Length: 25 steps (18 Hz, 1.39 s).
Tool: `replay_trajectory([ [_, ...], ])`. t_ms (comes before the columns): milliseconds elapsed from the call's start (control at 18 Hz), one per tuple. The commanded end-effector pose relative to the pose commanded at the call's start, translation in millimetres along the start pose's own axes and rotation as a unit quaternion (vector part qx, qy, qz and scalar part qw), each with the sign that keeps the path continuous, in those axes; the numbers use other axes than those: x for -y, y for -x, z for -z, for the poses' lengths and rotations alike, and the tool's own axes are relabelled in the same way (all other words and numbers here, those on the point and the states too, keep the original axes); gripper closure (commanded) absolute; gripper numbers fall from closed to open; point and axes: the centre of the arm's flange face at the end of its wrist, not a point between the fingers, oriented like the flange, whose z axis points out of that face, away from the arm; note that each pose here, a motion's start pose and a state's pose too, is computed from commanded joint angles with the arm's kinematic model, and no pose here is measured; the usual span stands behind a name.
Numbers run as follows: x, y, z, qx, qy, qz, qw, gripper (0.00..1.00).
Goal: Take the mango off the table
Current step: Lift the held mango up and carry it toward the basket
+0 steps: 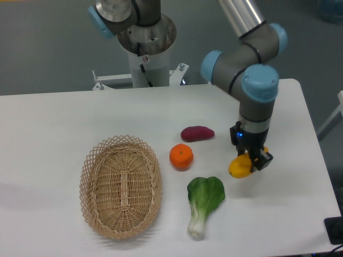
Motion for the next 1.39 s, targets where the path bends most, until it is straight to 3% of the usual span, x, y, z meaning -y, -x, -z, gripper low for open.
replay_trajectory([
  [111, 17.2, 10.9, 16.3, 0.012, -0.033, 0.042, 0.9985, 0.48],
  [278, 61.2, 10.0, 33.1, 0.020, -0.063, 0.069, 0.9954, 0.48],
  [556, 89.6, 6.7, 52.9, 0.026, -0.072, 0.127, 0.9890, 0.48],
  [1056, 104.1, -7.1, 87.8, -0.021, -0.060, 0.138, 0.9883, 0.48],
  [1389, 104.1, -8.3, 88.8, -0.024, -0.058, 0.134, 0.9889, 0.48],
])
